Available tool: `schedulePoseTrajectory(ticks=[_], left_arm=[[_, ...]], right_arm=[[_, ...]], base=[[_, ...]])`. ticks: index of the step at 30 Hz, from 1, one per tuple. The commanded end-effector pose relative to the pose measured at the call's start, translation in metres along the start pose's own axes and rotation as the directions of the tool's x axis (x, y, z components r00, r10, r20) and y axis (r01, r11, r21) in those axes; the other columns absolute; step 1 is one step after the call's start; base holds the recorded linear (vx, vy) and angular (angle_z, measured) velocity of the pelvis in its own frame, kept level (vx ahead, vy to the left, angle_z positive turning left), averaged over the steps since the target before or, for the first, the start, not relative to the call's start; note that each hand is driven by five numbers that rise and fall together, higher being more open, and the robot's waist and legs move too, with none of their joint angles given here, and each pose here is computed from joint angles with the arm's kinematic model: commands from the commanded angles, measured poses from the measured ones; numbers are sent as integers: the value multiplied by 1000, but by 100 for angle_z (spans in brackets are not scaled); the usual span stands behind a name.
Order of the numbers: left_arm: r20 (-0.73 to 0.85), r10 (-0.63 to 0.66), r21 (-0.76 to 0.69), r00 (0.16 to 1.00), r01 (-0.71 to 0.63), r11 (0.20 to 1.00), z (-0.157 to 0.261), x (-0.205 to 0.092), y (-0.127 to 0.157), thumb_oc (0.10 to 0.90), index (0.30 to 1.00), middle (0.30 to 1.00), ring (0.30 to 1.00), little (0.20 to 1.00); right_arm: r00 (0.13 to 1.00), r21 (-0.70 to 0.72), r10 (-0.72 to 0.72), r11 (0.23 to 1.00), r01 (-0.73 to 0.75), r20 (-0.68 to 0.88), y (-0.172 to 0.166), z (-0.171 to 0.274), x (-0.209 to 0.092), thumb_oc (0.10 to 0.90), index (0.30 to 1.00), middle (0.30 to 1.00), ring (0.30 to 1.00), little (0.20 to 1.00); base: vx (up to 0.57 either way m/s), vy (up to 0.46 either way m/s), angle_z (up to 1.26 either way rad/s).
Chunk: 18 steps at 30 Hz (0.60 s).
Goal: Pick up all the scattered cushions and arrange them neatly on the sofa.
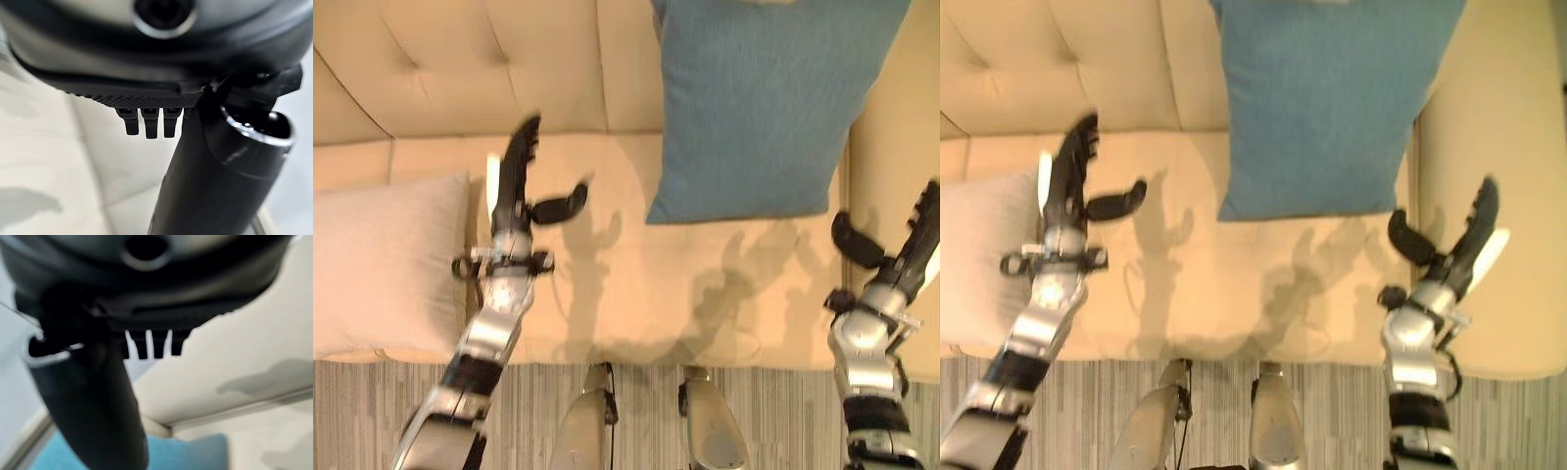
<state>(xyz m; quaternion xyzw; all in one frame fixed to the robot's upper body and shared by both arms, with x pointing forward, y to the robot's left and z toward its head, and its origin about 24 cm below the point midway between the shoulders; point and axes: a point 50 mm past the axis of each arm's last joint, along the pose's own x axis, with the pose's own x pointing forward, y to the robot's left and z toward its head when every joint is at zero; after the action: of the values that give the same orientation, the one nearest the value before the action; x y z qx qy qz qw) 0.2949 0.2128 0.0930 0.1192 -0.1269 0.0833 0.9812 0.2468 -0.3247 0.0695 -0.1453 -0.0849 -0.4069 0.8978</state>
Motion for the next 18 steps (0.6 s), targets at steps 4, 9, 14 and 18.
schedulePoseTrajectory(ticks=[4,9,14,18], left_arm=[[-236,-78,-182,969,35,983,-55,-89,1,800,900,900,900,900],[-448,-150,-252,881,37,967,-88,-131,-7,800,900,900,900,900],[-473,-176,-204,863,88,975,-92,-134,-12,800,900,900,900,900],[-446,-172,-242,879,67,968,-85,-123,-25,800,900,900,900,900]], right_arm=[[994,-11,-47,999,46,-94,-48,-29,-22,800,900,900,900,900],[972,56,58,997,-46,-228,-17,-50,-49,800,900,900,900,900],[952,88,81,994,-57,-296,-19,-63,-69,800,900,900,900,900],[961,101,63,994,-37,-270,-10,-56,-56,800,900,900,900,900]], base=[[-27,152,3],[-279,-20,-5],[-316,-188,54],[-489,-173,129]])
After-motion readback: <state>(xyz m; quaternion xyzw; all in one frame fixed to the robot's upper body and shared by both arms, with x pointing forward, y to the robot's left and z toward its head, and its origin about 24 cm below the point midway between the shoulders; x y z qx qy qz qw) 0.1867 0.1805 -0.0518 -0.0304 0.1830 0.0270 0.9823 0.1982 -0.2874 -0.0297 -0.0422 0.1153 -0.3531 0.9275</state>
